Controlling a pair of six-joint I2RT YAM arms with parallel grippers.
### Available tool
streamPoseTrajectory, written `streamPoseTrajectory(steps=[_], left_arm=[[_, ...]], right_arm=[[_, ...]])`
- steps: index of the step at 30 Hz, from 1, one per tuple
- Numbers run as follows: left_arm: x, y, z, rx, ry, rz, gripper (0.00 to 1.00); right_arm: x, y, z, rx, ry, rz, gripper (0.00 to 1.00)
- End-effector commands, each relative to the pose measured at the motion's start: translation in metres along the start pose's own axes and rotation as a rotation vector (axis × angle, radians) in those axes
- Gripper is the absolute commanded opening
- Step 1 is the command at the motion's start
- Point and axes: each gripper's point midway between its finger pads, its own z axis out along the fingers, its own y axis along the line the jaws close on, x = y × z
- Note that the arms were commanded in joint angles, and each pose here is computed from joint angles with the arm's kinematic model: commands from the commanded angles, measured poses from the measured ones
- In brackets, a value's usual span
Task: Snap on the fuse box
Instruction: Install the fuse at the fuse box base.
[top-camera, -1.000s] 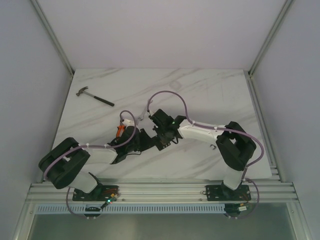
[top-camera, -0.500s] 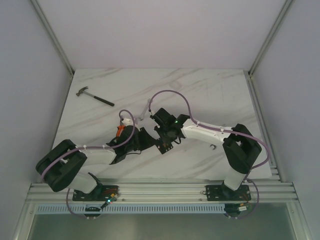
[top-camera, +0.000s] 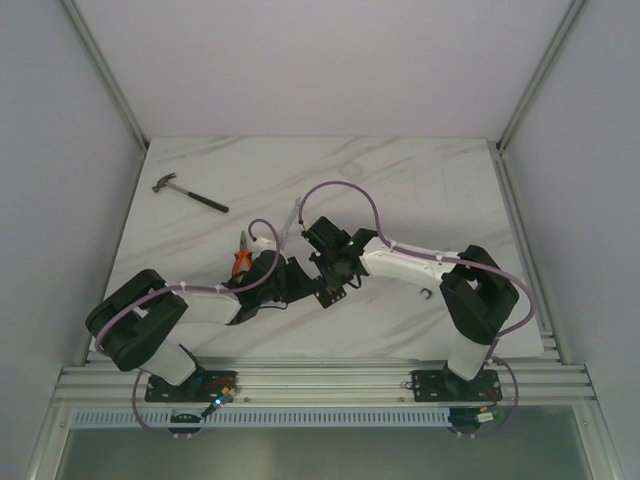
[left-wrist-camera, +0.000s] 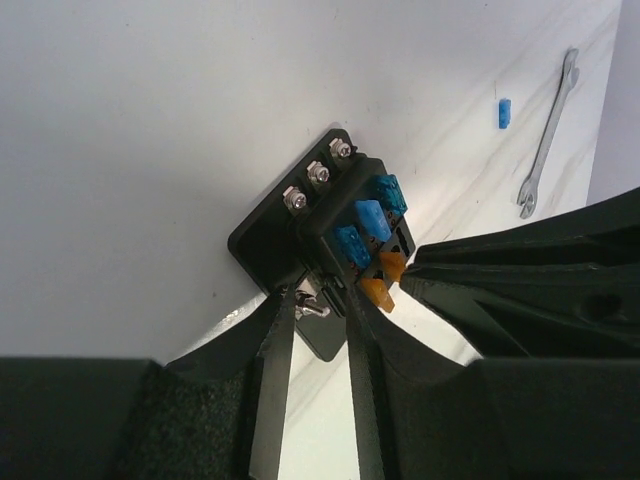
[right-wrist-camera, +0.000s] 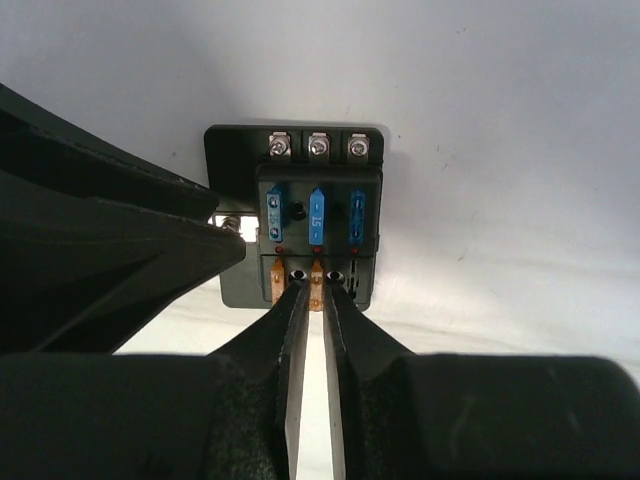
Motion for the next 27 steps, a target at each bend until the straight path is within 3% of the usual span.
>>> streamPoseTrajectory(steps=[1,6,10,27], left_arm=[[0.003,-0.003,0.003,-0.005,0.02,0.007,0.35],[0.004,-0.002,0.004,-0.01,0.027,0.006,0.31],[0.007,0.001,0.005,-0.021,0.036,0.004,0.28],[0.012,0.009,0.007,-0.035,0.046,-0.013,0.24]], right_arm=[[-0.008,-0.001,0.004,0.016,-0.007,0.015,0.17],[-0.001,0.001,0.009,0.005,0.028,0.011,0.12],[0.01,0.0,0.013,0.009,0.08,-0.001,0.0],[0.1,-0.012,0.063,0.115,0.415,-0.091,0.0]])
